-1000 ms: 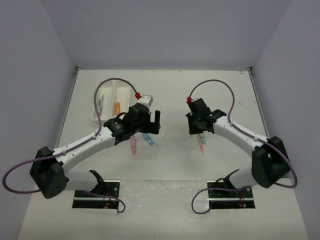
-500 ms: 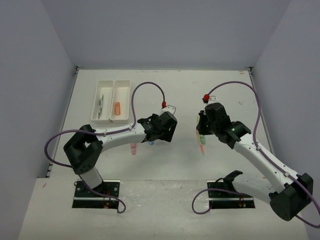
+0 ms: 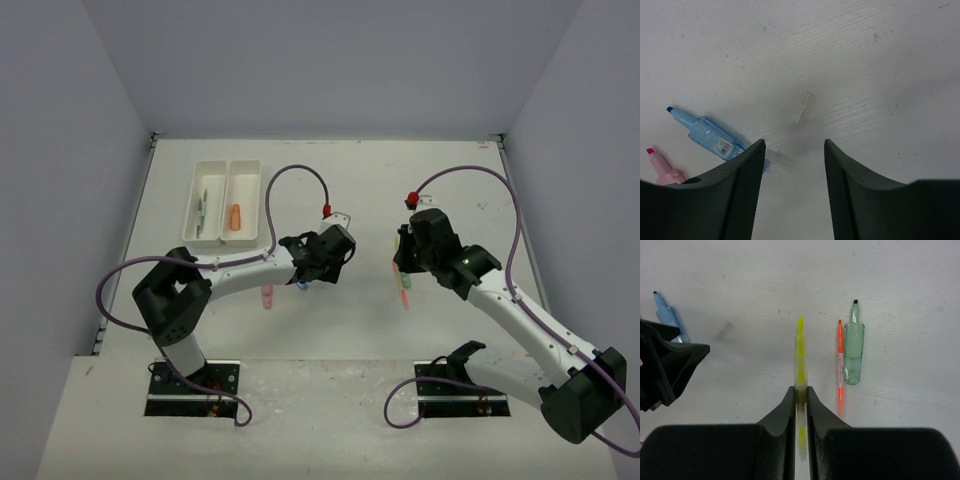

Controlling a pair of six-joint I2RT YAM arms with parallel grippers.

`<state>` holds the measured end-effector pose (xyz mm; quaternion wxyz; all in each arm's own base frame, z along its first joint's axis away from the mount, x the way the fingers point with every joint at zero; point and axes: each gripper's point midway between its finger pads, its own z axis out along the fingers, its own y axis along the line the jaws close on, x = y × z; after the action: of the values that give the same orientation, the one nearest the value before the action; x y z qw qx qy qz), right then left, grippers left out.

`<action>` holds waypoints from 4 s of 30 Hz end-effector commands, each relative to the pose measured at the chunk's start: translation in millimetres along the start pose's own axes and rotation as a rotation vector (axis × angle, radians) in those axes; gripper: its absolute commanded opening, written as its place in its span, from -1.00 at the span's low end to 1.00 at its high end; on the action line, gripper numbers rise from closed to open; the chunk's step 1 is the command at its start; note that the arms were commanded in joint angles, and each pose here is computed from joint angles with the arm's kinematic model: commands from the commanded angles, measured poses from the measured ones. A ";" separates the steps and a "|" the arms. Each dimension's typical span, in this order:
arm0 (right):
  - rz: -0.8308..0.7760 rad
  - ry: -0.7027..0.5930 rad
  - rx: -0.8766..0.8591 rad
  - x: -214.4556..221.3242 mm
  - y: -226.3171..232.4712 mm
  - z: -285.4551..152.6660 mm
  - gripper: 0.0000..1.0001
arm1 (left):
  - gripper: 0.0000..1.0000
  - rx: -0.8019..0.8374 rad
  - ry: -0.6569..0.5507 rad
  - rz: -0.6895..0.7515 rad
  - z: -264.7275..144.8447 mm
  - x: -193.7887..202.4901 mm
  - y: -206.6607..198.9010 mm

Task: Sort the stationery into containers
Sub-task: Pick up the pen cap from the center of the board, then close the pen cap on the pen.

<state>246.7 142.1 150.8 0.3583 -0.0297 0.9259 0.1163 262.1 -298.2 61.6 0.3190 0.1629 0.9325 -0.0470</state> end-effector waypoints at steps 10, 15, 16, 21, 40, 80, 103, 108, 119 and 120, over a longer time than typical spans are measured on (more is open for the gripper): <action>-0.008 -0.056 -0.009 -12.2 1.0 -3.9 -1.00 | -0.42 -0.401 0.120 -0.674 -21.0 23.5 21.1; -0.016 -0.063 -0.036 -12.5 4.7 -6.4 -1.00 | -0.42 -0.449 0.162 -0.730 -7.2 34.2 14.2; -0.017 -0.064 -0.038 -12.8 5.0 -6.5 -1.00 | -0.43 -0.451 0.160 -0.747 -6.0 35.5 14.2; -0.023 -0.061 -0.057 -11.6 8.1 -5.4 -1.00 | -0.45 -0.452 0.125 -0.795 5.1 36.3 16.0; -0.031 -0.037 -0.065 -7.1 10.2 0.2 -1.00 | -0.53 -0.483 0.165 -0.780 22.4 63.0 23.4; 0.015 -0.468 -1.114 -19.8 155.8 -163.2 -1.00 | -1.00 1.199 -1.038 -0.146 -310.4 -134.4 -61.2; -0.031 -0.486 -1.105 -21.1 151.7 -176.8 -1.00 | -1.00 1.225 -0.959 -0.151 -288.9 -128.3 -75.3; -0.034 -0.499 -1.094 -24.0 150.2 -179.5 -1.00 | -1.00 1.222 -0.949 -0.157 -286.0 -127.2 -75.8; -0.028 -0.557 -1.037 -48.5 148.9 -188.0 -1.00 | -1.00 1.287 -0.901 -0.155 -284.4 -112.7 -81.1; -0.030 -0.570 -1.036 -53.0 149.2 -191.9 -1.00 | -1.00 1.289 -0.896 -0.155 -283.4 -111.8 -82.0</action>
<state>131.6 245.2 311.5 0.4857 -0.1858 0.6451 0.5598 162.0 -351.5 353.0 0.5130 0.2059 0.5277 -0.6449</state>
